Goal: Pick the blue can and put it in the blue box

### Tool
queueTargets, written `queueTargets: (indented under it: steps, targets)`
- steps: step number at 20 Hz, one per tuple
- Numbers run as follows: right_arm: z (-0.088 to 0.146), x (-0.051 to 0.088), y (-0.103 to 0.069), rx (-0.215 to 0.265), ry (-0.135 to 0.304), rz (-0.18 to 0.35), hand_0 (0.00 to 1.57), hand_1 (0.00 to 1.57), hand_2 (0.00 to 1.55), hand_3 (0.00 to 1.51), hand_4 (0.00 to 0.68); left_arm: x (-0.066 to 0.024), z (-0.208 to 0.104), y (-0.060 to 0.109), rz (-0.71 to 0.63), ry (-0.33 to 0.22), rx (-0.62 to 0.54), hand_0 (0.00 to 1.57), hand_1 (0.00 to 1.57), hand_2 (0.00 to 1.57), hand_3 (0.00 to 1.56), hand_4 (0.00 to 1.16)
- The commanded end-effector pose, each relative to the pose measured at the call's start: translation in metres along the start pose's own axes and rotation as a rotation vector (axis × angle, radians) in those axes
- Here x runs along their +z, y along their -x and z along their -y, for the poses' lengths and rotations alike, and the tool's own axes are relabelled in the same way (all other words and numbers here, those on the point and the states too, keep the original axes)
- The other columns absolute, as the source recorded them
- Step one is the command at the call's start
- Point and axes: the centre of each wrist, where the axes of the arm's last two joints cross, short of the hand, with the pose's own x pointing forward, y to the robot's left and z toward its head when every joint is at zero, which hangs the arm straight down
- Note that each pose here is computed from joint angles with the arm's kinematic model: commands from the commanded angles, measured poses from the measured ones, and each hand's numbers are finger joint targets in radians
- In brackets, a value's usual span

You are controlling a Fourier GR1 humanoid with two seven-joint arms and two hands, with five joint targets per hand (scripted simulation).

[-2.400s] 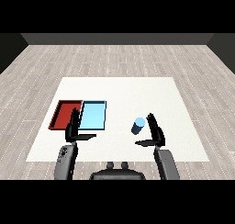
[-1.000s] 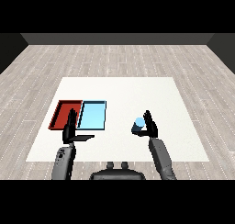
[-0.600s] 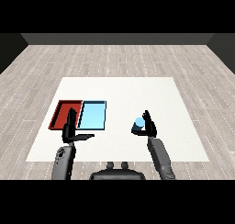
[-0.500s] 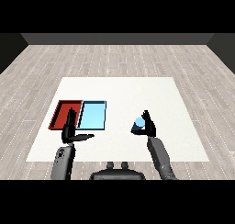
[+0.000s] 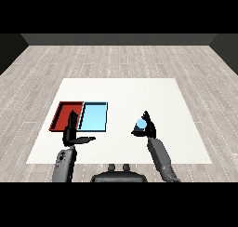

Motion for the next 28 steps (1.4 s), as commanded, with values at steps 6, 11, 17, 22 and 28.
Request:
queueTargets:
  steps: [6,11,17,22,28]
  targets:
    - [-0.005,-0.017,0.003,0.003,0.038,0.006,0.00,0.00,0.00,0.00,0.000,0.0091,0.004,-0.008,0.002,-0.009,0.027,0.00,0.00,0.00,0.00,0.00]
    - [-0.018,-0.020,-0.001,0.117,0.125,-0.053,1.46,1.46,1.45,1.42,0.469,-0.0045,-0.004,0.006,0.002,0.014,0.027,0.00,0.00,0.00,0.00,0.00]
    - [-0.028,-0.011,-0.021,0.105,0.114,-0.055,1.46,1.46,1.45,1.43,0.530,0.0044,0.005,0.009,0.007,-0.001,0.018,0.00,0.00,0.00,0.00,0.00]
    - [-0.036,-0.030,-0.027,0.161,0.083,0.022,1.46,1.46,1.47,1.32,0.448,-0.0021,0.013,0.006,0.010,0.025,0.005,0.00,0.00,0.00,0.00,0.00]
    - [-0.060,-0.010,-0.039,0.228,0.061,0.135,1.45,1.45,1.47,1.37,0.498,0.0045,0.005,0.008,-0.010,0.034,0.013,0.00,0.00,0.00,0.00,0.00]
